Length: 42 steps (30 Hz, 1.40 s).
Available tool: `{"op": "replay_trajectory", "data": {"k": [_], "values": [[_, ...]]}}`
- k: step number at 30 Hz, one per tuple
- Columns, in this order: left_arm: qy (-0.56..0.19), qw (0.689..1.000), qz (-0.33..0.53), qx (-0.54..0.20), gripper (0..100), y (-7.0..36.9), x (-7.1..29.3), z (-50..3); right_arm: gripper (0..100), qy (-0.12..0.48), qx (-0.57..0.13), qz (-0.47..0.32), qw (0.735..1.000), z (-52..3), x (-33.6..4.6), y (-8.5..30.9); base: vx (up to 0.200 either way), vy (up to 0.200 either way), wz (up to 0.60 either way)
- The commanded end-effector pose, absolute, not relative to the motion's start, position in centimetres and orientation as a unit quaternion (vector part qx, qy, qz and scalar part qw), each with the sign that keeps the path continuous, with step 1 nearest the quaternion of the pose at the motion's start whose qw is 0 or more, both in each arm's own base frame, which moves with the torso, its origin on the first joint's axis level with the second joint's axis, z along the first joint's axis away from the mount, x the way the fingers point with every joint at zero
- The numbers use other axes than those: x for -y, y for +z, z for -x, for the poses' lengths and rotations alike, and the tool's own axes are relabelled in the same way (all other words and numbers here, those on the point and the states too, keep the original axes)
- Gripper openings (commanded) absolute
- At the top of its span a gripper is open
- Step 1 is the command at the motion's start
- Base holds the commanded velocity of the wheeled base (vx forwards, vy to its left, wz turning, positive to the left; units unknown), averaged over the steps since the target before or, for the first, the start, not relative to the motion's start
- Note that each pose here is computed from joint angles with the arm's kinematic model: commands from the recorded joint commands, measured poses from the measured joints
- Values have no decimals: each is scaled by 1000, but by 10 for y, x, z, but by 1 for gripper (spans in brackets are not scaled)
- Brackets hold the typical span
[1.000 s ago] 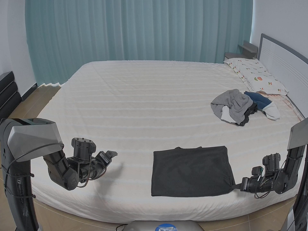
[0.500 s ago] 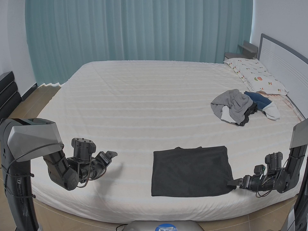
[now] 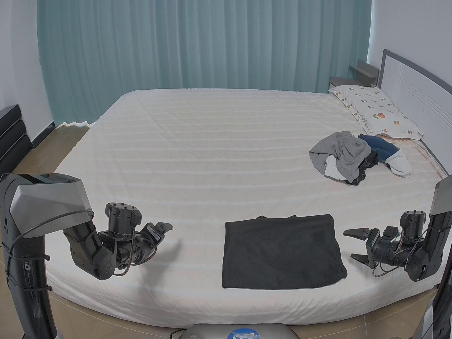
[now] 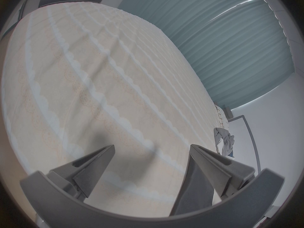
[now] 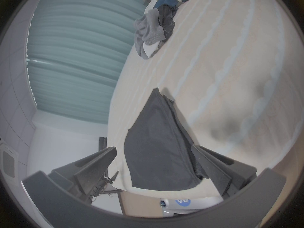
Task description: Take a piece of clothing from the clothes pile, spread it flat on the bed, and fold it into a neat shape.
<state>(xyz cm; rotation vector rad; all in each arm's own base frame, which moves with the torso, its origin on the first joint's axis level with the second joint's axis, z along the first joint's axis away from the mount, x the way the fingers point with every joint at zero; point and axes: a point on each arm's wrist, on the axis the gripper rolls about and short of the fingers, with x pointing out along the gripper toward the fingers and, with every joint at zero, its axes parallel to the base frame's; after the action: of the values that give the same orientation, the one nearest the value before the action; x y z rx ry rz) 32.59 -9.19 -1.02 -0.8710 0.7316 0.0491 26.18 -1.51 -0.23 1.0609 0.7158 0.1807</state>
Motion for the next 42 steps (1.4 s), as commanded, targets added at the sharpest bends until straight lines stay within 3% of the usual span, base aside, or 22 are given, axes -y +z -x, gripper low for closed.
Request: {"op": "replay_trajectory", "data": {"k": [1,12,42], "values": [[7,842,408,-354,100,-6,102,-320,100,79,-342,-498,793,-260,15,-9,0,-200,0],[-8,840,402,-364,100,-7,114,-315,100,81,-347,-495,792,-259,12,-11,0,-200,0],[-88,874,290,-381,100,-31,157,-319,100,91,-349,-471,805,-252,6,-23,0,0,0]]}}
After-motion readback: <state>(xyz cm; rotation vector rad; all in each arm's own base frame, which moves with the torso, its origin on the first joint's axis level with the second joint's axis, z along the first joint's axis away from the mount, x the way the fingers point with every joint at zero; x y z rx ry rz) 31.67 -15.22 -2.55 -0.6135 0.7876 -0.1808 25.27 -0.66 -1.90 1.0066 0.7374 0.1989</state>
